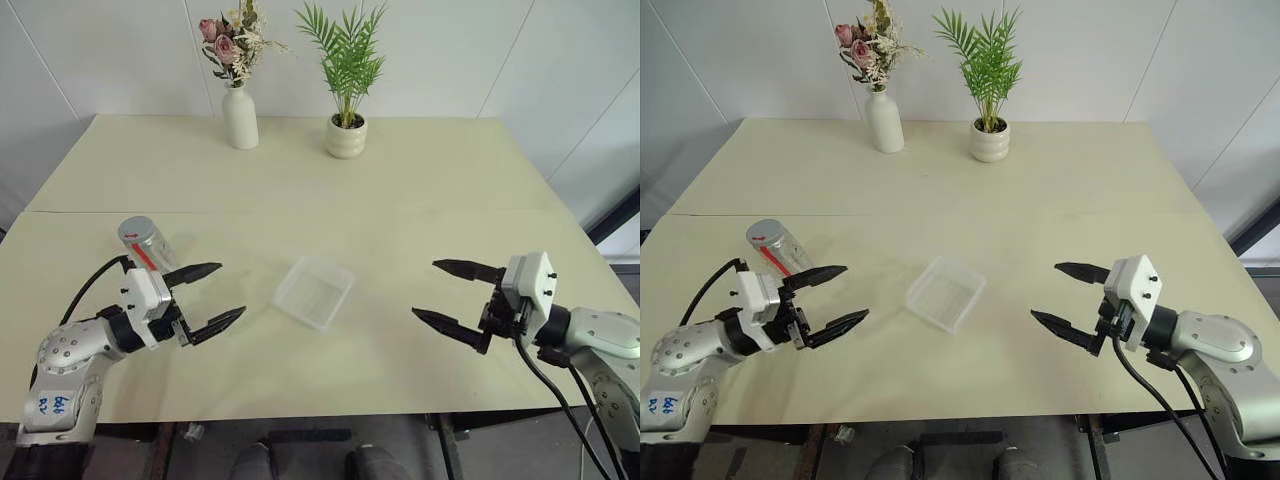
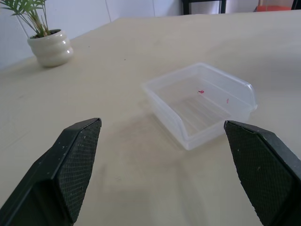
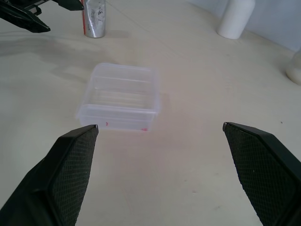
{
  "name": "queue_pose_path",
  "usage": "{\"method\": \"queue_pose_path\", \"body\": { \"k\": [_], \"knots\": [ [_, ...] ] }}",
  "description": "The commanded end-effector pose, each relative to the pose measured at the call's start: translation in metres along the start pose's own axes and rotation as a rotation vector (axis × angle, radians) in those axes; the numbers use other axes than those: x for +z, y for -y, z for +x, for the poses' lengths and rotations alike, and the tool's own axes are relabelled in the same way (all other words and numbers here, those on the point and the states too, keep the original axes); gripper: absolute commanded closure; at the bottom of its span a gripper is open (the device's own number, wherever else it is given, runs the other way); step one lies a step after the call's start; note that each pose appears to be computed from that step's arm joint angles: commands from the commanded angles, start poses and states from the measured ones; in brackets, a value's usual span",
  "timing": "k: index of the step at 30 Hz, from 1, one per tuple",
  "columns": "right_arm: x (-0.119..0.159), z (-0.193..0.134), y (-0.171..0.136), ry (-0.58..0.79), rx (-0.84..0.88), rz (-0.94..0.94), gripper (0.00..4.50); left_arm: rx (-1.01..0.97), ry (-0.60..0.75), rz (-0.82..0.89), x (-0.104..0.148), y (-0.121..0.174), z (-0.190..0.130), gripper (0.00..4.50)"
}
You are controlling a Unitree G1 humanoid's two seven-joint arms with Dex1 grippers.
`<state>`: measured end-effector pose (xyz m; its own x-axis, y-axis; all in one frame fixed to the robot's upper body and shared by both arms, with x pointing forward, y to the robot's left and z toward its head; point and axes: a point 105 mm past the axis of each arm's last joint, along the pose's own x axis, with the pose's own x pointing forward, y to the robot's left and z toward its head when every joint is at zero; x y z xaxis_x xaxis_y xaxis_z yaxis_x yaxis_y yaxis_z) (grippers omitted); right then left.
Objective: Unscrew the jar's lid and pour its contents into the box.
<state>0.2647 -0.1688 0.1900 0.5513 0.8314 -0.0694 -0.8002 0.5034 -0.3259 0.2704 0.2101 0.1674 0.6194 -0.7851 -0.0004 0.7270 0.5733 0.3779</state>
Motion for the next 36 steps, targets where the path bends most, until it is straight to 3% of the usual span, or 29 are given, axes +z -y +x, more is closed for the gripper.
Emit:
{"method": "queue_pose_path", "body": {
  "k": [1, 7, 14, 20, 36],
  "knots": [
    [0.006, 0.006, 0.000, 0.042, 0.025, -0.024, 0.00, 0.037, 0.019, 0.044, 0.015, -0.004, -0.007, 0.03],
    [0.007, 0.023, -0.002, 0.080, 0.127, -0.015, 0.00, 0.186, 0.000, 0.036, 0.013, 0.001, -0.026, 0.03],
    [0.033, 0.060, -0.015, 0.207, 0.346, -0.045, 0.00, 0.717, 0.028, -0.085, 0.001, 0.005, -0.072, 0.03],
    [0.058, 0.088, -0.020, 0.299, 0.478, -0.092, 0.00, 1.078, 0.074, -0.174, -0.015, -0.005, -0.082, 0.03],
    [0.074, 0.107, -0.025, 0.342, 0.483, -0.115, 0.00, 1.107, 0.048, -0.123, -0.031, -0.065, -0.056, 0.03]
  ]
}}
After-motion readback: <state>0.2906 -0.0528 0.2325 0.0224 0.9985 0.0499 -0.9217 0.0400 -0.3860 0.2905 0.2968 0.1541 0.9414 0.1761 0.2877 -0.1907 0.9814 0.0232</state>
